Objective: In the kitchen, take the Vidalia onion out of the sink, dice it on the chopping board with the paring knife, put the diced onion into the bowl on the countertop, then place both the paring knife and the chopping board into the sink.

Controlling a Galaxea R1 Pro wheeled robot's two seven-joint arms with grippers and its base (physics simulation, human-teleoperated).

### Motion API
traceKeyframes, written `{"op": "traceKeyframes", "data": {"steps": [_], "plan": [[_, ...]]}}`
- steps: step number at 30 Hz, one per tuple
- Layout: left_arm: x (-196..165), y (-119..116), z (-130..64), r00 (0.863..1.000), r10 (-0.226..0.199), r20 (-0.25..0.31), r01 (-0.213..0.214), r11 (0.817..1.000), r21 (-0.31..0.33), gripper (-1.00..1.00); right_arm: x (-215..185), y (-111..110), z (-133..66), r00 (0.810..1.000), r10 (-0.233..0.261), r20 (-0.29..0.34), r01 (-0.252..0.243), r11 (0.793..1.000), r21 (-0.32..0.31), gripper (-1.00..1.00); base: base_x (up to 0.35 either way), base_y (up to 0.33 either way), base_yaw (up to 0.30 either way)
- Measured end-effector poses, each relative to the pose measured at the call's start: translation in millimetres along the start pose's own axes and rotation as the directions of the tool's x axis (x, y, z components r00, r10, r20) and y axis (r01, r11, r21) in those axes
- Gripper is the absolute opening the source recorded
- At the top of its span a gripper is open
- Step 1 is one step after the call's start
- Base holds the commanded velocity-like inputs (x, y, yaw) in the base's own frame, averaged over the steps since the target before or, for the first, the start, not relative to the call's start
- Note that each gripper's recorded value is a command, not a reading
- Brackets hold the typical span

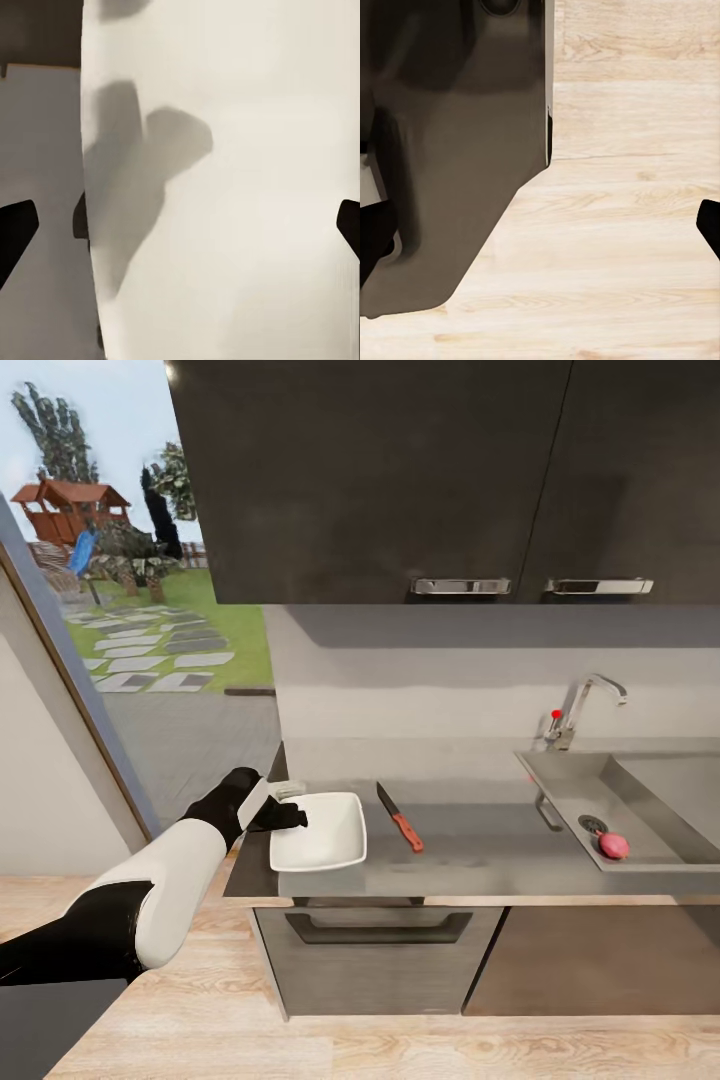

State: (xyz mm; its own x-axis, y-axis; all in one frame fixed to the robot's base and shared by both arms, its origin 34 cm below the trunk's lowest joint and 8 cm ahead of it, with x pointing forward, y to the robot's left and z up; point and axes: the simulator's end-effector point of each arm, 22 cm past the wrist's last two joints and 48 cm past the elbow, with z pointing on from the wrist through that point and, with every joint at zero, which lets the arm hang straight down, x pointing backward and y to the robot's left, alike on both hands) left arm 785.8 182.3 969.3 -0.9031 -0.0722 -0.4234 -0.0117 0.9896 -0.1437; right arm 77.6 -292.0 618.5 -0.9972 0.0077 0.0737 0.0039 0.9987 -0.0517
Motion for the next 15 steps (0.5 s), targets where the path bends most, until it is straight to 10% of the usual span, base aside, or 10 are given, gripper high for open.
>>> {"op": "traceKeyframes", "data": {"steps": [15], "plan": [[-3.7,-0.3,-6.8,1.0,0.0,0.011,0.0,1.0,0.0,1.0,-4.5,0.0,0.0,1.0,0.0,0.012,0.0,1.0,0.0,1.0,0.0,0.0,0.0]]}}
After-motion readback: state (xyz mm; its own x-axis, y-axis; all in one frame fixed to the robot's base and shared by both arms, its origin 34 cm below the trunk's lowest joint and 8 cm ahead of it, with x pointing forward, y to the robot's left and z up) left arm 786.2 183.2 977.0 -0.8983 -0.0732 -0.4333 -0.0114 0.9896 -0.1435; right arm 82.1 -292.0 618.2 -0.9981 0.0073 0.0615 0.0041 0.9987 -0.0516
